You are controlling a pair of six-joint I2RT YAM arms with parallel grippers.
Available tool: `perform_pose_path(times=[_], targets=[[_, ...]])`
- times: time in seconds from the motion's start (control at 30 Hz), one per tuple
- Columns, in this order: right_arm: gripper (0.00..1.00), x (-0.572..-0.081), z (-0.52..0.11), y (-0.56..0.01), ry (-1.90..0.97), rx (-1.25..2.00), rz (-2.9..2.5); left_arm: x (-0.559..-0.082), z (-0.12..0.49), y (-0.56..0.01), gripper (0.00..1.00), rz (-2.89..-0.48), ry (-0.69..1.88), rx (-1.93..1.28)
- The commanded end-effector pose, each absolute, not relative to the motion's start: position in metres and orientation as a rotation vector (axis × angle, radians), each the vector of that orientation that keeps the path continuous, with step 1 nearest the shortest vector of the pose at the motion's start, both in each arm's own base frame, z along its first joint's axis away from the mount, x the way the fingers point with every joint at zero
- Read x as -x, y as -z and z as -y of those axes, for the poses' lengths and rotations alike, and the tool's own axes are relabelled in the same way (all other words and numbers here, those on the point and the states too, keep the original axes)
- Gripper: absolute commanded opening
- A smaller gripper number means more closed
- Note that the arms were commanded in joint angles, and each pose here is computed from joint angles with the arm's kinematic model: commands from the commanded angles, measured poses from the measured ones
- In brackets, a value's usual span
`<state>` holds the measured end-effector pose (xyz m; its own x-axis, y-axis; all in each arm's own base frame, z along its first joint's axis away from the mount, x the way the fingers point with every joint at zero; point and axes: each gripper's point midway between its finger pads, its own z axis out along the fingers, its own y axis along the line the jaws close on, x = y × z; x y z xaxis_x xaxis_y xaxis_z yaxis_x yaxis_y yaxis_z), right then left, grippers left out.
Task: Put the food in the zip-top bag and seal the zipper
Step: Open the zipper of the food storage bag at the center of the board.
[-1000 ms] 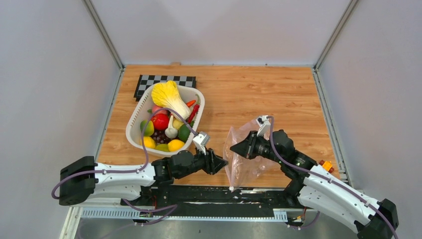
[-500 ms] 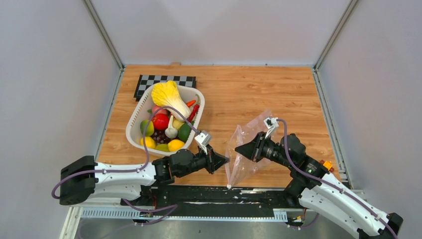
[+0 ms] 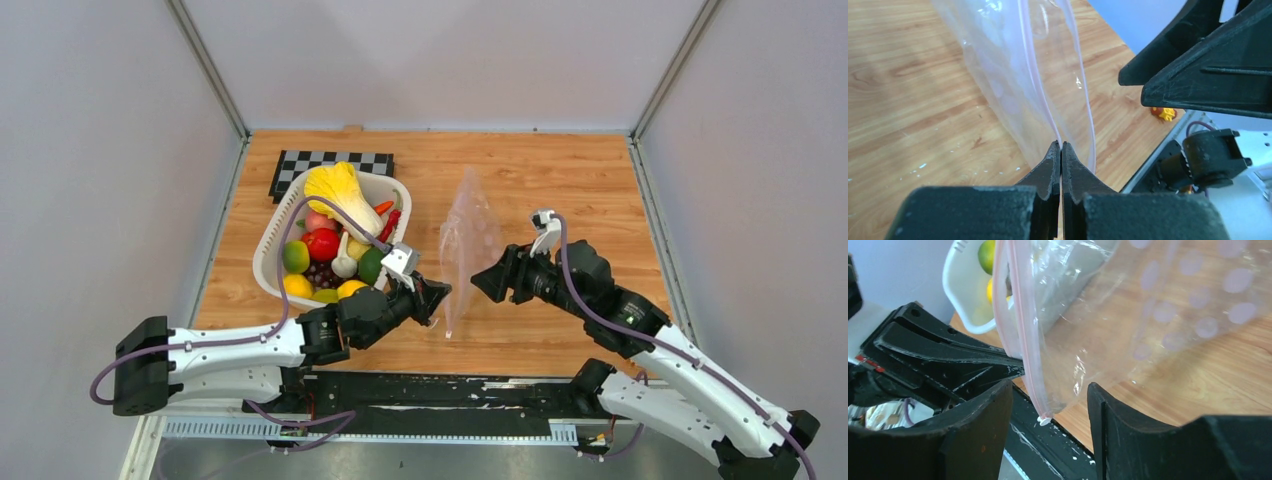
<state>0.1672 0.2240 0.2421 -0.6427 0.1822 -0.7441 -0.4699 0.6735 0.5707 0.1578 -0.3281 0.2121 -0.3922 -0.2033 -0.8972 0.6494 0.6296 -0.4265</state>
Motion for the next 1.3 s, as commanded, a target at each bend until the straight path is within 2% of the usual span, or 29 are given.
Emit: perform_pose_path(times=[0.0, 0.3, 0.43, 0.57, 0.9, 1.03, 1.1, 1.27], targets=[[0.57, -0.175, -0.211, -0.242, -0.825, 0.191, -2.095, -0.173, 0.324, -0.229, 0.0, -1.723, 0.878, -0.303], [0.58, -0.174, -0.229, -0.255, -0.506, 0.231, -2.087, -0.169, 0.339, -0.233, 0.0, -1.74, 0.937, -0.308], [0.52, -0.185, -0.225, -0.253, -0.343, 0.216, -2.07, -0.166, 0.338, -0.231, 0.0, -1.749, 0.965, -0.29], [0.46, -0.189, -0.236, -0.248, -0.364, 0.208, -2.059, -0.165, 0.335, -0.231, 0.0, -1.75, 0.971, -0.279], [0.42, -0.189, -0.262, -0.236, -0.451, 0.208, -2.065, -0.163, 0.334, -0.23, 0.0, -1.764, 0.978, -0.285], [0.33, -0.19, -0.265, -0.216, -0.39, 0.239, -2.11, -0.163, 0.337, -0.229, 0.0, -1.768, 0.975, -0.29], [0.2, -0.189, -0.265, -0.207, -0.364, 0.236, -2.141, -0.163, 0.337, -0.23, 0.0, -1.774, 0.973, -0.293], [0.13, -0.187, -0.256, -0.204, -0.344, 0.239, -2.151, -0.167, 0.326, -0.224, 0.0, -1.801, 0.902, -0.288]])
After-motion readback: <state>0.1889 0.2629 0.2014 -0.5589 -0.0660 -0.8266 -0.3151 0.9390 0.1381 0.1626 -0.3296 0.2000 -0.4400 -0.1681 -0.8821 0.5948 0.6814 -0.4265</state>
